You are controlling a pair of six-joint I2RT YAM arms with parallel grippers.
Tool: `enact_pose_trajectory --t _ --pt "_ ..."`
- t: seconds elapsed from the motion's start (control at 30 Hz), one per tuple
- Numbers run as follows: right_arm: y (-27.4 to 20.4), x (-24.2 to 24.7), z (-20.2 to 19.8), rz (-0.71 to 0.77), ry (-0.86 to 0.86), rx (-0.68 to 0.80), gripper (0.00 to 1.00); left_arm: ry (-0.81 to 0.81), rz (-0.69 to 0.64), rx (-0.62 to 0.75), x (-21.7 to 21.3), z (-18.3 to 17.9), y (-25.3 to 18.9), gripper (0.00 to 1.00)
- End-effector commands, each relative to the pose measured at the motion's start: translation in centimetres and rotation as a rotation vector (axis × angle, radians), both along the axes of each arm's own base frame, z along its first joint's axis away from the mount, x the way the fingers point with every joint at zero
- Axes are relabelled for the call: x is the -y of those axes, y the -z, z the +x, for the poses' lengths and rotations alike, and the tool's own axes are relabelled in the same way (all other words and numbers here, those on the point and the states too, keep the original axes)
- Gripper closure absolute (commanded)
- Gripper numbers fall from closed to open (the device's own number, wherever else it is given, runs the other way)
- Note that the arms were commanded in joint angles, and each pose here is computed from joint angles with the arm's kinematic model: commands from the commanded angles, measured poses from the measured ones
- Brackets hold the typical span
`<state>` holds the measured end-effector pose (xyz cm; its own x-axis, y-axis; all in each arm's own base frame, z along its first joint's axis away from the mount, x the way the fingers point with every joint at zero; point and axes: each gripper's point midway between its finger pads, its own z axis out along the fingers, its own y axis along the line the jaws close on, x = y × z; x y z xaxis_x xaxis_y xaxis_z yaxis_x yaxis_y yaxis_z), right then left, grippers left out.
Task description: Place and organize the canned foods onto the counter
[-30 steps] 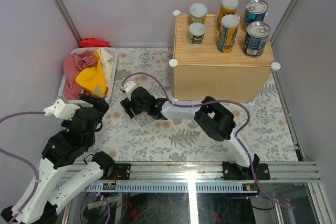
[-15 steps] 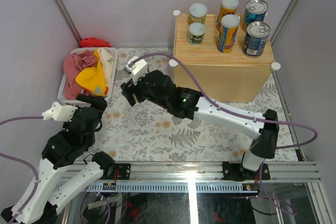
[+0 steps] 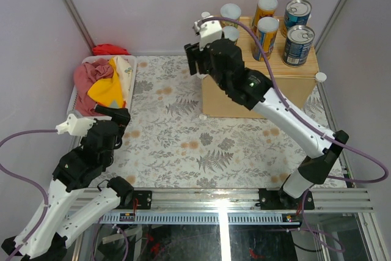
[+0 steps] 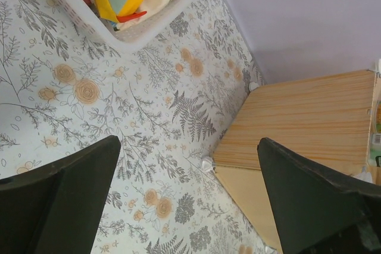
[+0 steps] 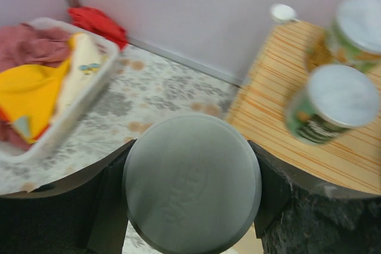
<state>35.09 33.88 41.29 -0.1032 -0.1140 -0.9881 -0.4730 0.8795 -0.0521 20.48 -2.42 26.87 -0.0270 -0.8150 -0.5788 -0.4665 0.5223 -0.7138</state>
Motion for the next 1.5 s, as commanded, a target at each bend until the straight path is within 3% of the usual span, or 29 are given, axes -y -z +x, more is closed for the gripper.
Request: enact_pose_trajectory --t 0.0,0.37,1.3,1.4,1.47 --pt "-5.7 5.0 1.5 0.104 0.114 0.075 0.99 0.004 -0.048 0.037 0.8 0.8 -0.8 0.00" --pt "-3.2 9.6 5.6 0.067 0.257 -0.029 0.98 0.030 -0.055 0.036 1.2 0.7 -0.9 0.00" --pt "4.1 11.5 8.0 0.039 0.315 -0.203 0.96 0.036 -0.049 0.025 1.2 0.6 -0.6 0.00" --pt "4.3 11.5 8.0 0.038 0.318 -0.208 0.88 0.034 -0.048 0.025 1.2 0.6 -0.5 0.00" --pt "4.4 11.6 7.9 0.036 0.316 -0.212 0.68 0.034 -0.047 0.024 1.2 0.6 -0.5 0.00"
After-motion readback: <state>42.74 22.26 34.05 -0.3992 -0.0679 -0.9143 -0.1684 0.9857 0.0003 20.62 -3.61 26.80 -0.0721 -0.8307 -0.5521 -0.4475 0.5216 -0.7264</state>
